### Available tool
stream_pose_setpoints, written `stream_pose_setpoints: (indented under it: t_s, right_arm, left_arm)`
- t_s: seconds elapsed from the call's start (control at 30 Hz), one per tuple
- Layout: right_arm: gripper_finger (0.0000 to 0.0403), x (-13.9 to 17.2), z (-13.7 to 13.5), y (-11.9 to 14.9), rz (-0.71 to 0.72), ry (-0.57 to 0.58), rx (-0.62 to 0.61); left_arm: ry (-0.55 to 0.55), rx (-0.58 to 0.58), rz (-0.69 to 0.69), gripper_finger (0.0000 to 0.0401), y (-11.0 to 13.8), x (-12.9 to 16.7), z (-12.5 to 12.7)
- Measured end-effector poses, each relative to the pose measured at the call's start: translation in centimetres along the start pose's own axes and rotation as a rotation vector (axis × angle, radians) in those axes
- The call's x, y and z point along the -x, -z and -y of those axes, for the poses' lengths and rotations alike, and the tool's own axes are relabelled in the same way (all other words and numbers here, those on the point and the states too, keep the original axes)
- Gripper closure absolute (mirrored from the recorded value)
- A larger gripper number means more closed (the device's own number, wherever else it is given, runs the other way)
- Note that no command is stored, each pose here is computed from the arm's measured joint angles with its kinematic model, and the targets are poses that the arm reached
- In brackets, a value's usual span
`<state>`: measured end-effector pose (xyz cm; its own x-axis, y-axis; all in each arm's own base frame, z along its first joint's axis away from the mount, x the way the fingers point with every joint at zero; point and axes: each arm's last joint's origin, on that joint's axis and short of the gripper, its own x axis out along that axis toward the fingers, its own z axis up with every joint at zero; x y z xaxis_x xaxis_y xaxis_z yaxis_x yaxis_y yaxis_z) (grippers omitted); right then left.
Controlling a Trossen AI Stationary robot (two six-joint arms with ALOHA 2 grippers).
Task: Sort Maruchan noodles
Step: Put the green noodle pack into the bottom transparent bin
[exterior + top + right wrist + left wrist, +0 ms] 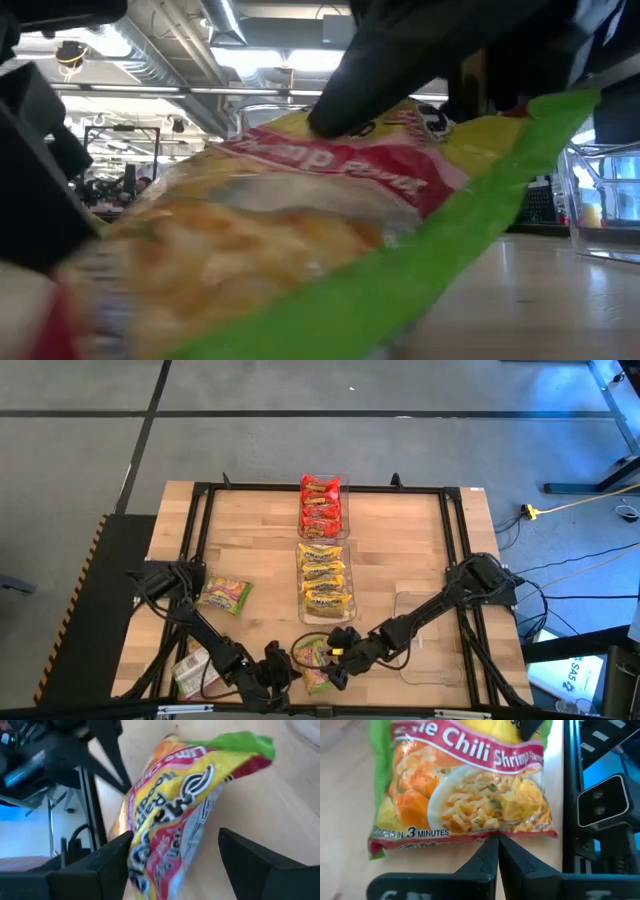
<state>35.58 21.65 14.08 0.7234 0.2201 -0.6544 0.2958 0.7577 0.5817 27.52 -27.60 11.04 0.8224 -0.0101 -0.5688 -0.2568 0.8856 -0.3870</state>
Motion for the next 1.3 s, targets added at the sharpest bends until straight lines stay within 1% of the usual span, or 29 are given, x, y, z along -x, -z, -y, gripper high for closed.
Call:
stream_pose_setpoints:
  t_s: [0.13, 0.3, 0.67, 0.73, 0.83, 0.97, 1.1, 1.2, 1.3]
  right_arm:
    - [0.0139, -0.9, 0.6, -0.3, 0.028, 0.002, -0.028]
    - [0.0139, -1.5, 0.8, -0.9, 0.044, -0.043, -0.052]
    - [0.0139, -1.5, 0.8, -0.6, 0.022, -0.040, -0.012]
    - [0.0146, -1.5, 0.8, -0.6, 0.006, -0.050, -0.002]
    - [0.0175, -1.5, 0.8, -0.6, 0.001, -0.053, 0.022]
    - [0.0235, -1.5, 0.7, -0.6, -0.001, -0.063, 0.066]
    - [0.0288, -1.5, 0.6, -0.6, 0.000, -0.075, 0.113]
    - [0.0310, -1.5, 0.6, -0.6, 0.012, -0.064, 0.162]
    - [0.0316, -1.3, 0.5, -0.7, 0.021, -0.062, 0.209]
  left_arm:
    - [-0.017, -0.005, 0.000, 0.0396, 0.5, -0.8, -0.5]
    - [-0.025, -0.003, 0.016, 0.0396, 0.6, -1.9, -0.9]
    - [0.020, -0.014, 0.053, 0.0396, -0.5, -3.1, -1.1]
    - [0.022, -0.012, 0.051, 0.0396, -0.5, -3.1, -1.1]
    - [0.029, -0.014, 0.052, 0.0396, -0.4, -2.9, -0.9]
    - [0.019, -0.029, 0.063, 0.0396, 0.2, -2.4, -0.6]
    - [0.048, -0.031, 0.066, 0.0396, 0.2, -1.3, 0.2]
    - [0.081, -0.025, 0.073, 0.0396, 0.2, 0.1, 1.2]
    - [0.091, -0.028, 0.045, 0.0396, 0.9, 1.2, 1.6]
